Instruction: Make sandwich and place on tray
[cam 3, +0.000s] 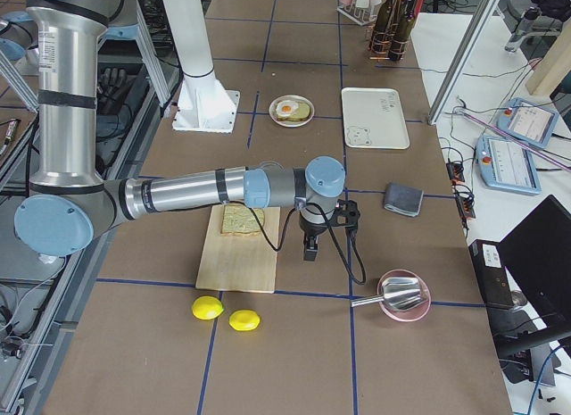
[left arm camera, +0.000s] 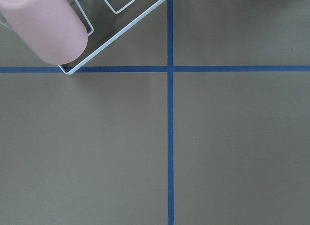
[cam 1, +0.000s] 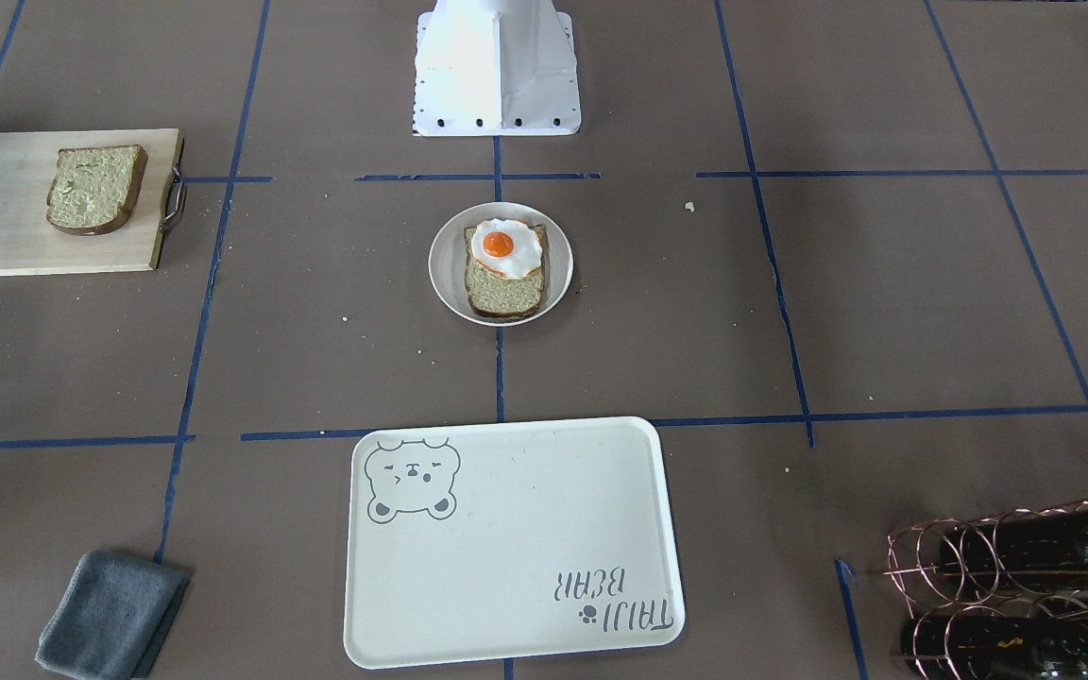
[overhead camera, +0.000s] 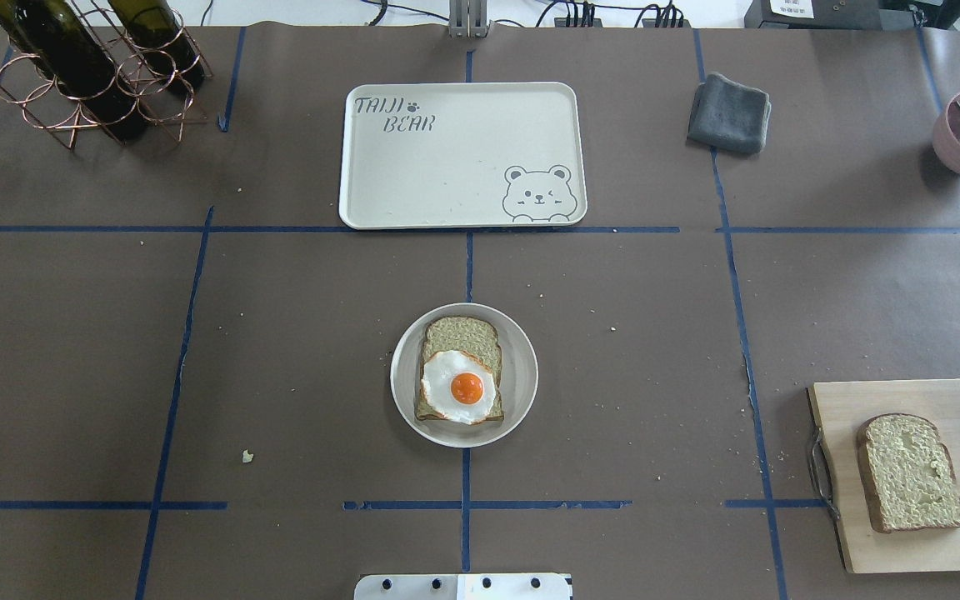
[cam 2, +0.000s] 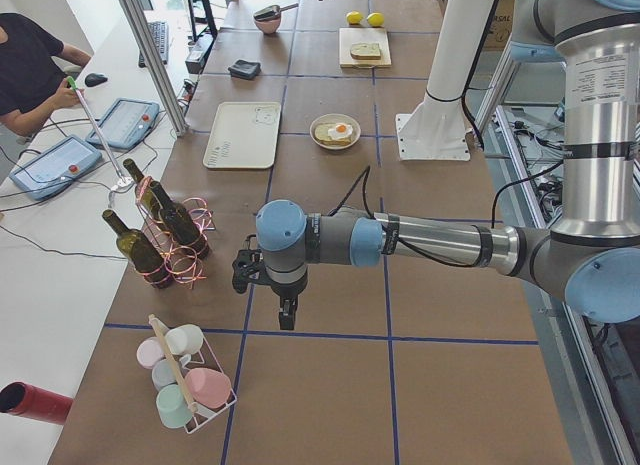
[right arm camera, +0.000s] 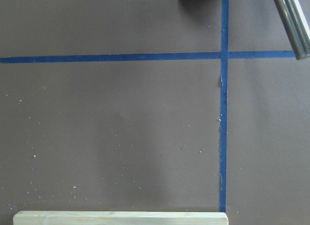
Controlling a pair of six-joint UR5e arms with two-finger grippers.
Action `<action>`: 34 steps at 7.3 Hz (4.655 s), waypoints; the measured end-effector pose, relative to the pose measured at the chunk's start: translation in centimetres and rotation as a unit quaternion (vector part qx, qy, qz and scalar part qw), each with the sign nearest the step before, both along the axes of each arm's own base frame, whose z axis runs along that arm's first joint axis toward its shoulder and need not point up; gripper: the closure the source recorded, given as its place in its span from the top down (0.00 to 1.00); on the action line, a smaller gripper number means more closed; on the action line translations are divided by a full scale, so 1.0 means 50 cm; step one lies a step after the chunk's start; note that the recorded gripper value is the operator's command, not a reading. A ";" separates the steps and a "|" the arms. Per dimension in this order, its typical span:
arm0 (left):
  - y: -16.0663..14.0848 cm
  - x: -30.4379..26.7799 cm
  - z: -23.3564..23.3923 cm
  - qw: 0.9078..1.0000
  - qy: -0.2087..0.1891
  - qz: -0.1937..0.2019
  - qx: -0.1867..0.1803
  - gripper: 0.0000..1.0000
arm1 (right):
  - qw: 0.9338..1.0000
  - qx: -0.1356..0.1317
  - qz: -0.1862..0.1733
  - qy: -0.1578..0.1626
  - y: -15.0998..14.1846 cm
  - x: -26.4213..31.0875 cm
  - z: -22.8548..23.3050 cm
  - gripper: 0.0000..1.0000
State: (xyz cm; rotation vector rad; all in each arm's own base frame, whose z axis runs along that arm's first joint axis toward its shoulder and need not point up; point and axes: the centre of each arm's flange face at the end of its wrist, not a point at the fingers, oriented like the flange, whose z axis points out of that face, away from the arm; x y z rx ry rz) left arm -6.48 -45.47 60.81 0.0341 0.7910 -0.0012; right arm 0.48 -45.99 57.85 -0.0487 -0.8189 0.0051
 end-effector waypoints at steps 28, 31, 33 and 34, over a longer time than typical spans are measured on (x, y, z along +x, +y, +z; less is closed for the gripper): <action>0.029 0.012 -0.050 0.995 0.024 0.041 0.093 1.00 | 0.994 0.030 -0.015 -0.104 0.423 -0.351 0.147 0.16; 0.029 0.012 -0.050 0.995 0.024 0.041 0.093 1.00 | 0.994 0.036 -0.020 -0.104 0.426 -0.362 0.140 0.00; 0.029 0.012 -0.050 0.995 0.024 0.041 0.093 1.00 | 0.993 0.038 -0.020 -0.107 0.427 -0.362 0.133 0.00; 0.029 0.012 -0.050 0.995 0.024 0.041 0.093 1.00 | 0.993 0.038 -0.021 -0.109 0.427 -0.361 0.128 0.00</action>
